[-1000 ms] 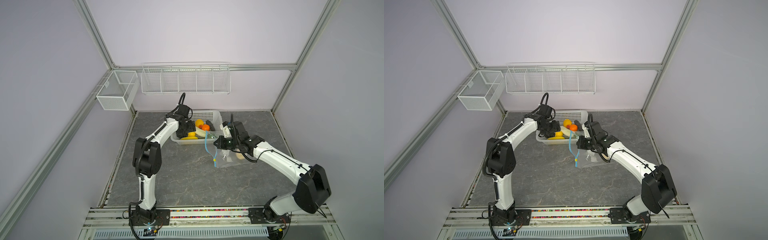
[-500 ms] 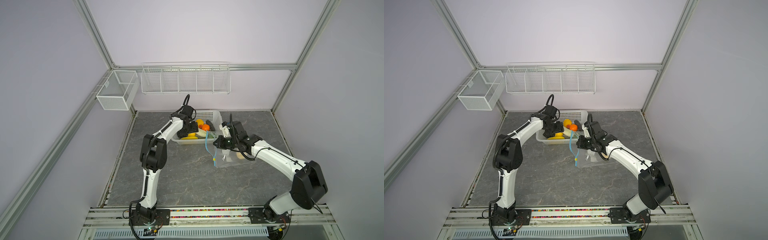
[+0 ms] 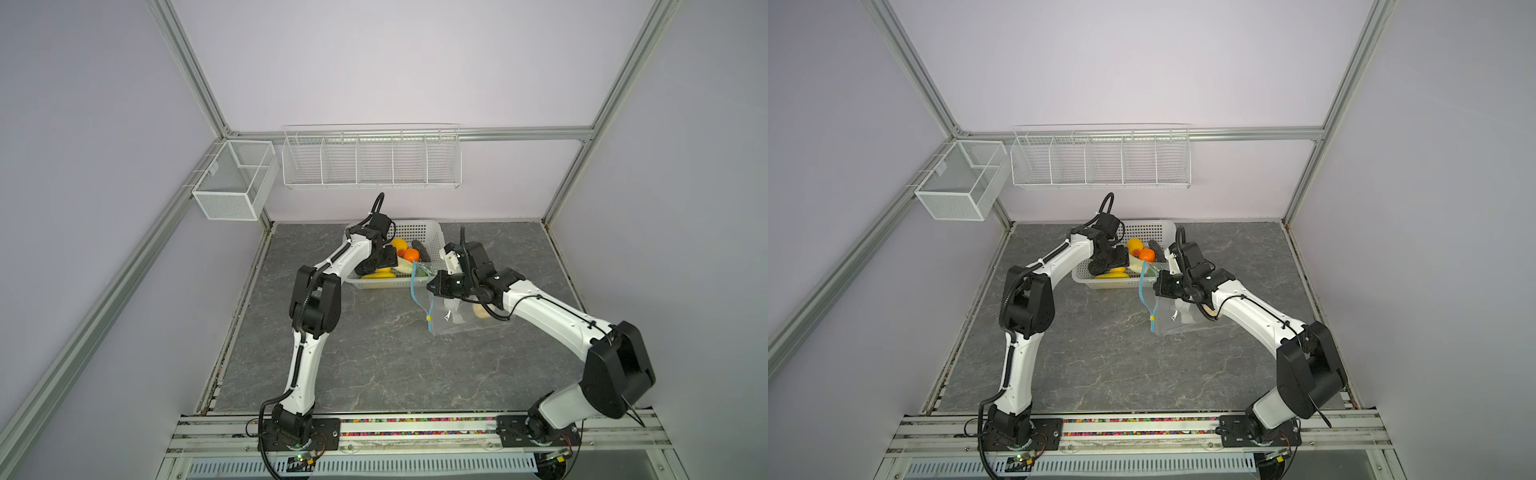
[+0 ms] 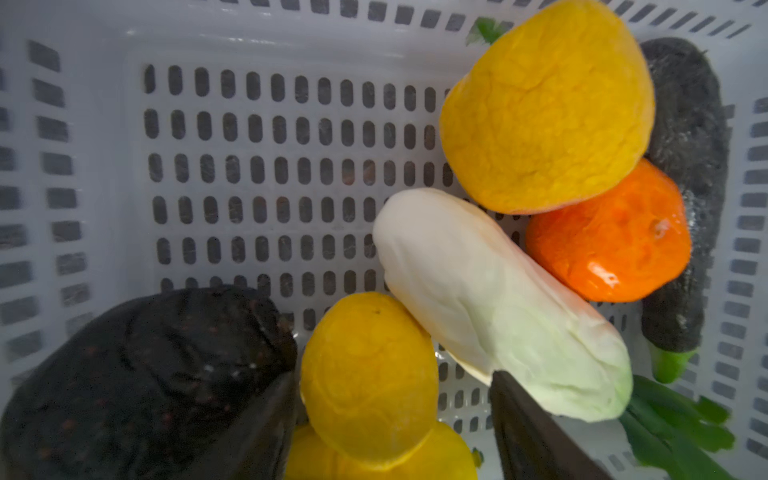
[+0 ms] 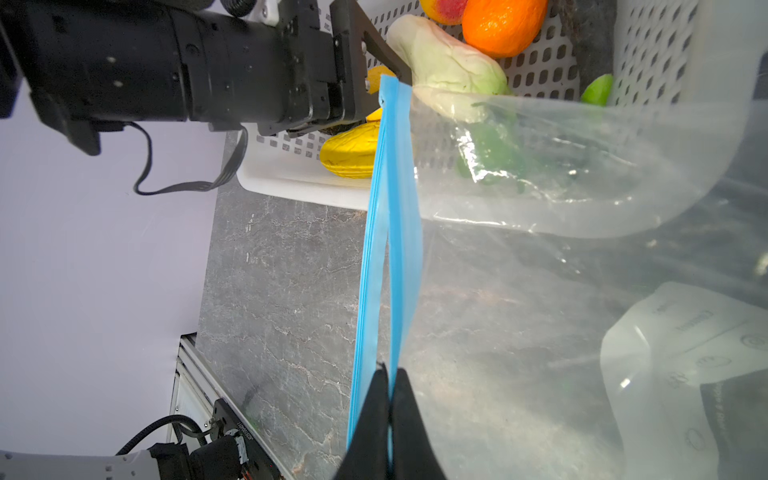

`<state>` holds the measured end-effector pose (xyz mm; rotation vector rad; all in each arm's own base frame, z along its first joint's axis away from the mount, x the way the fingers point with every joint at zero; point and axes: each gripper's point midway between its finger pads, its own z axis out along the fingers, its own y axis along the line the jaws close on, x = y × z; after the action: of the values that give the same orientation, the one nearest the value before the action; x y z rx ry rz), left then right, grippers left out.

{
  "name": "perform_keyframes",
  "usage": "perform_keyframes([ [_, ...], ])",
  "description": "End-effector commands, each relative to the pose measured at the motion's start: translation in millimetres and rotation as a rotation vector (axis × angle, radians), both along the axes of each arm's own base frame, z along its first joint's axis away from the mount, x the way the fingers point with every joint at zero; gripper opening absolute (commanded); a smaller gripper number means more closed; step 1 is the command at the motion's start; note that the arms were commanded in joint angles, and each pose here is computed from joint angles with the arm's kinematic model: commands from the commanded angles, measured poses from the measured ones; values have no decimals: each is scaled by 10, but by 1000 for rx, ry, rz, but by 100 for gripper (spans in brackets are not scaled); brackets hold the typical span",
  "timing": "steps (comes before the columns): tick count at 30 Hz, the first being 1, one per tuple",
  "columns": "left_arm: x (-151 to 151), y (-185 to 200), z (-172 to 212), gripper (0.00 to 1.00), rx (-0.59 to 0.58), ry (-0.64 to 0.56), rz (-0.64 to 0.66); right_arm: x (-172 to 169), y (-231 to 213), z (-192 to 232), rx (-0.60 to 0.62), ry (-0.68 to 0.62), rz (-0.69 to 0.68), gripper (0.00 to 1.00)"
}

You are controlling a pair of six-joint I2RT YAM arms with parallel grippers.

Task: Place the food in the zip-top bag and seal the zipper
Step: 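Lower the open left gripper around the yellow lemon in the basket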

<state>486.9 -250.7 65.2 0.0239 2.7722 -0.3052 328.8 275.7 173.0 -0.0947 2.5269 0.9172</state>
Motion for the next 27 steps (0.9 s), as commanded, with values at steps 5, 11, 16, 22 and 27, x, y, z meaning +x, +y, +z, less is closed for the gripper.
perform_keyframes([
  [5, 49, 110, -98, 64, 65, 12, 10, 30, 18, -58, 6, 9, 10, 6],
  [11, 124, 133, -93, 62, 62, -3, 25, 30, 29, -62, 11, 13, 10, 6],
  [16, 200, 111, -139, 63, 43, -2, 29, 30, 30, -63, 12, 15, 8, 7],
  [22, 250, 104, -179, 67, 22, 3, 33, 23, 27, -52, 12, 13, 10, 6],
  [27, 255, 82, -200, 67, 12, 4, 30, 16, 18, -69, 10, 16, 7, 6],
])
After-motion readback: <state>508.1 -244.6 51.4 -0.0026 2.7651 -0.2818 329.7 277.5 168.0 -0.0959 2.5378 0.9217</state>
